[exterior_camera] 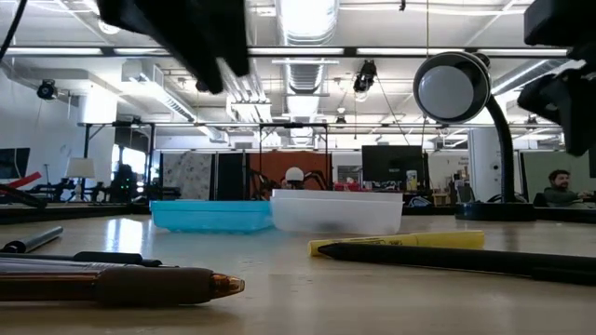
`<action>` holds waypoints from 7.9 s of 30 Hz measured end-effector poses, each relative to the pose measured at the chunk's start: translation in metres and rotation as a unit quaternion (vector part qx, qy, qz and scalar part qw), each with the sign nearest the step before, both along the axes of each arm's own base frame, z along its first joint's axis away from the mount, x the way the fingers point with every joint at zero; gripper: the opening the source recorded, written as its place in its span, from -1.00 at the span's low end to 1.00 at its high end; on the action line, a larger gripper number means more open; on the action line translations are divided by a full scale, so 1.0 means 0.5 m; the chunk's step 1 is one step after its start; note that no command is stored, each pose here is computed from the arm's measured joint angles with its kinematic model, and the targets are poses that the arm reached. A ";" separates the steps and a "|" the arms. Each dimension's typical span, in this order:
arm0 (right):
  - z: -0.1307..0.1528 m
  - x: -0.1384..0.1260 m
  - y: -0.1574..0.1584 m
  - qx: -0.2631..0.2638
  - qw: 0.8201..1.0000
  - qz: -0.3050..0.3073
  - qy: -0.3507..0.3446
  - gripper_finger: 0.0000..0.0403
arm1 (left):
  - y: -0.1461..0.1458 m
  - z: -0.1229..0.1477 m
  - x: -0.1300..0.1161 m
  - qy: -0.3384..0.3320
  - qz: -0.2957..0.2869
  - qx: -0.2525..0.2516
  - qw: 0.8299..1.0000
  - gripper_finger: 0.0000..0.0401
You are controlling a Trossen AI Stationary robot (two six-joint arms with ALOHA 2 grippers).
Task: Pick & place school supplies into a supply box
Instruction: Put the black pen into the supply box, then put the yellow pen into the supply box
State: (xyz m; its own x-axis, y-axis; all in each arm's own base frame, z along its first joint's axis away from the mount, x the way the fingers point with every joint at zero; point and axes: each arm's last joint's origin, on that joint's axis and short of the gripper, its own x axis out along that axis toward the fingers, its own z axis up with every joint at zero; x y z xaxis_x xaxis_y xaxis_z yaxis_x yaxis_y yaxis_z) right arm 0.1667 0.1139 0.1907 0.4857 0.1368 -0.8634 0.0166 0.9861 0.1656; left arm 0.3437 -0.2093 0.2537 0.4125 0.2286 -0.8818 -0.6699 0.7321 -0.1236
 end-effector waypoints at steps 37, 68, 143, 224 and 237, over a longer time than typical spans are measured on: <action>-0.020 0.105 0.017 0.022 0.995 -0.099 0.016 -0.05 | 0.100 -0.204 -0.156 0.106 0.497 -0.127 0.852 -0.27; -0.021 0.100 0.011 0.001 0.992 -0.127 0.003 -0.05 | 0.139 -0.206 -0.135 0.101 0.463 -0.133 0.870 -0.95; 0.059 0.008 -0.058 -0.017 0.975 -0.212 -0.068 -0.05 | -0.019 0.009 -0.117 0.096 -0.309 0.029 0.946 -0.53; 0.067 0.002 -0.060 0.055 0.915 -0.381 -0.117 -0.05 | 0.441 -0.109 0.120 -0.130 0.261 -0.195 0.937 -0.62; 0.063 -0.001 -0.056 0.015 0.957 -0.280 -0.079 -0.05 | 0.260 0.036 0.088 -0.086 -0.154 -0.106 0.979 -0.58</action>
State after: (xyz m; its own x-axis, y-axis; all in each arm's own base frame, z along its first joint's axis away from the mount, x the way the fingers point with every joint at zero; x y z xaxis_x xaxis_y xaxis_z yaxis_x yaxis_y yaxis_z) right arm 0.1662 0.0859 0.2222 0.6137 -0.1603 -0.7731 0.5140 0.8244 0.2371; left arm 0.3878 -0.0792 0.2719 0.5802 -0.1112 -0.8069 -0.3769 0.8416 -0.3870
